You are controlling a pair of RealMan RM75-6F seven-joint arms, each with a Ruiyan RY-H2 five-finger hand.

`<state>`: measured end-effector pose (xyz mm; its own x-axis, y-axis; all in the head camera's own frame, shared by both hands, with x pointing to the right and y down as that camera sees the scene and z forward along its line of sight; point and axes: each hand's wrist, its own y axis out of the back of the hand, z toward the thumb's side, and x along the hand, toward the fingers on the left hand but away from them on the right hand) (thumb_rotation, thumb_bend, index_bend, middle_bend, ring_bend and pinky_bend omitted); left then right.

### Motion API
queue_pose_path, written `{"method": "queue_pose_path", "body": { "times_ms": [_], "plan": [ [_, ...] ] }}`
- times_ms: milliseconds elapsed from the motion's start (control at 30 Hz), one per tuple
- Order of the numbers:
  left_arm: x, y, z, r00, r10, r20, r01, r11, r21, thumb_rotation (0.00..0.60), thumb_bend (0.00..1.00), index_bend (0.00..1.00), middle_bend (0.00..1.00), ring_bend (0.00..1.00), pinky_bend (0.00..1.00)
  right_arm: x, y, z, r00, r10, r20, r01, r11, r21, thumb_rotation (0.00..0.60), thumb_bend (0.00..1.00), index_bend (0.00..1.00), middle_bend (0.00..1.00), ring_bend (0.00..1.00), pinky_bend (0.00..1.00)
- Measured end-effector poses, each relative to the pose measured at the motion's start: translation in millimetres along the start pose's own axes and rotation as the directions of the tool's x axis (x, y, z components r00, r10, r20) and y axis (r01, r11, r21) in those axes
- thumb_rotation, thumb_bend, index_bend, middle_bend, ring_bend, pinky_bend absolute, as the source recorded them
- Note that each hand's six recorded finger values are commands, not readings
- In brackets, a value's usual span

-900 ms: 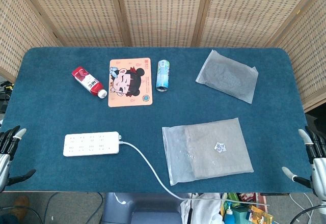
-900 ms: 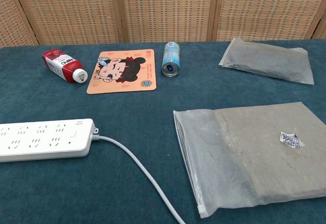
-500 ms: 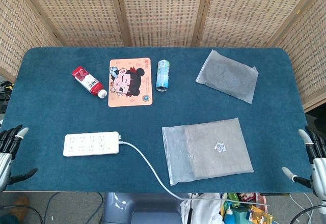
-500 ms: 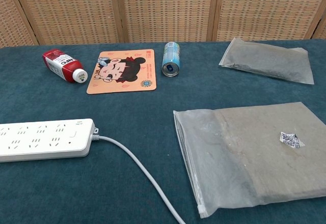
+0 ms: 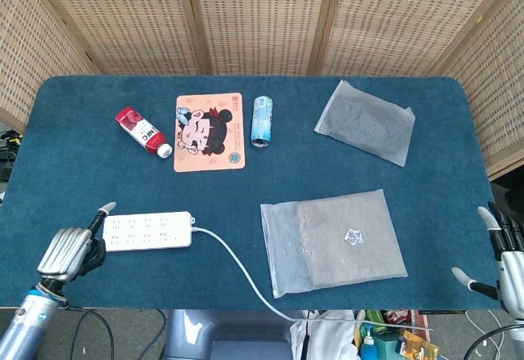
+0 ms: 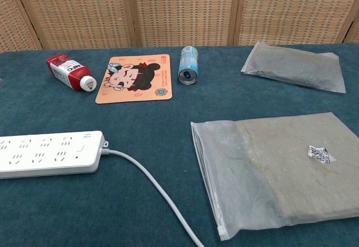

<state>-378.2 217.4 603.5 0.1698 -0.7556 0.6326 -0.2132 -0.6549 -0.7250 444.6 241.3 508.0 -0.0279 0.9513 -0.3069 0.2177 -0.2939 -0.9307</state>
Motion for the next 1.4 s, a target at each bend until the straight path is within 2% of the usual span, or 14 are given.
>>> {"method": "queue_pose_path", "body": {
  "times_ms": [167, 300, 367, 700, 1400],
  "plan": [
    [15, -15, 16, 0.998, -0.07, -0.01, 0.069, 0.997, -0.023, 0.6, 1.0, 0.03, 1.0, 1.0, 1.0, -1, 0, -3, 1.0, 0.005, 0.005, -0.005, 1.0, -0.009, 0.6, 0.0, 0.0, 0.0, 0.0, 0.0],
    [24, -25, 28, 0.992, -0.125, -0.005, 0.124, 0.991, -0.051, 0.6, 1.0, 0.2, 1.0, 1.0, 1.0, -1, 0, -4, 1.0, 0.009, 0.007, -0.009, 1.0, -0.015, 0.6, 0.0, 0.0, 0.0, 0.0, 0.0],
    [28, -30, 33, 0.989, -0.149, -0.002, 0.148, 0.987, -0.057, 0.6, 1.0, 0.24, 1.0, 1.0, 1.0, -2, 0, -5, 1.0, 0.011, 0.007, -0.011, 1.0, -0.017, 0.6, 0.0, 0.0, 0.0, 0.0, 0.0],
    [44, -55, 63, 0.975, -0.223, 0.012, 0.223, 0.974, -0.031, 0.6, 1.0, 0.25, 1.0, 1.0, 1.0, -3, 0, -8, 1.0, 0.015, 0.018, -0.014, 1.0, -0.024, 0.6, 0.0, 0.0, 0.0, 0.0, 0.0],
    [63, -68, 66, 0.97, -0.243, -0.031, 0.242, 0.97, -0.018, 0.6, 1.0, 0.25, 1.0, 1.0, 1.0, -4, 0, -10, 0.999, 0.023, 0.027, -0.022, 0.999, -0.026, 0.6, 0.0, 0.0, 0.0, 0.0, 0.0]
  ]
}}
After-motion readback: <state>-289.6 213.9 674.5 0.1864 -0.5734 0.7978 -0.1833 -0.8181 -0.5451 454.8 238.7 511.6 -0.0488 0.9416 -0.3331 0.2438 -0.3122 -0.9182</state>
